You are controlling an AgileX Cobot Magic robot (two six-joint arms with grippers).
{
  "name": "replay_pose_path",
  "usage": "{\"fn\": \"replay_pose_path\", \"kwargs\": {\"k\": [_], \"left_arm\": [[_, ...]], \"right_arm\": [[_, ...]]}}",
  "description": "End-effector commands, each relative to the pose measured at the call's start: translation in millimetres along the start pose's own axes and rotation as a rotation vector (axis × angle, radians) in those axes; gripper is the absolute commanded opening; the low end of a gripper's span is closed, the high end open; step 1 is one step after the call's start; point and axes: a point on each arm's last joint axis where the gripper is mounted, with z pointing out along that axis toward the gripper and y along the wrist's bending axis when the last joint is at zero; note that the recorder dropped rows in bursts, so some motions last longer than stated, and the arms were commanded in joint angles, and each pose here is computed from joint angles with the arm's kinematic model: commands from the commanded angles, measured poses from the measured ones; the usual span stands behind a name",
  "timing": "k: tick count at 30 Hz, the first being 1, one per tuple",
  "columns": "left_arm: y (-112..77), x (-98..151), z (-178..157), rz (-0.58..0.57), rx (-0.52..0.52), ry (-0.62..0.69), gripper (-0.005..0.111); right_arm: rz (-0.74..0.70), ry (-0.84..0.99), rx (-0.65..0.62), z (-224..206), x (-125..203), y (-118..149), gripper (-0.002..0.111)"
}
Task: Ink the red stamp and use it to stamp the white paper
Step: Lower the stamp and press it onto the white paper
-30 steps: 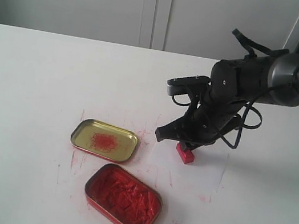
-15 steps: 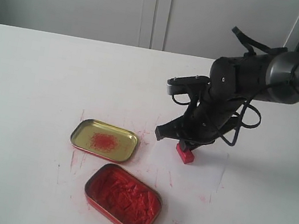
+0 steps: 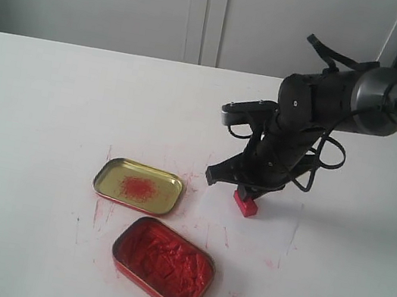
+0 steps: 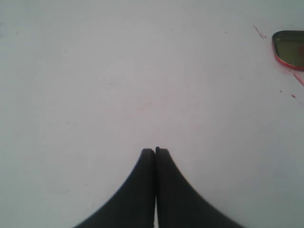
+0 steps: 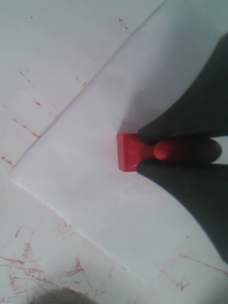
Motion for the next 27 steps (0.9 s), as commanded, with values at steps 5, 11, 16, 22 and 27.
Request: {"fn": "replay_pose_path", "kwargs": {"k": [5,11,16,22,27], "left_arm": [[-0.1,2.7,0.7,-0.001,0.000,0.011,0.000],[-0.1,2.7,0.7,-0.001,0.000,0.011,0.000],[-0.1,2.7,0.7,-0.001,0.000,0.011,0.000],[-0.1,2.7,0.7,-0.001,0.000,0.011,0.000],[-0.1,2.7,0.7,-0.001,0.000,0.011,0.000]], "right_arm": [[0.002,0.164,0.011,58.3,29.8,-3.2,0.000],[0.005,0.080,0.007,30.2,19.5,-2.4,0.000],[0.025,0.012,-0.009,4.4,12.6,-0.6,0.000],[0.060,-0.016,-0.046,-8.8,10.4,2.8,0.000],[0.059,-0.058,-0.050,-24.6,7.7,3.2,0.000]]}}
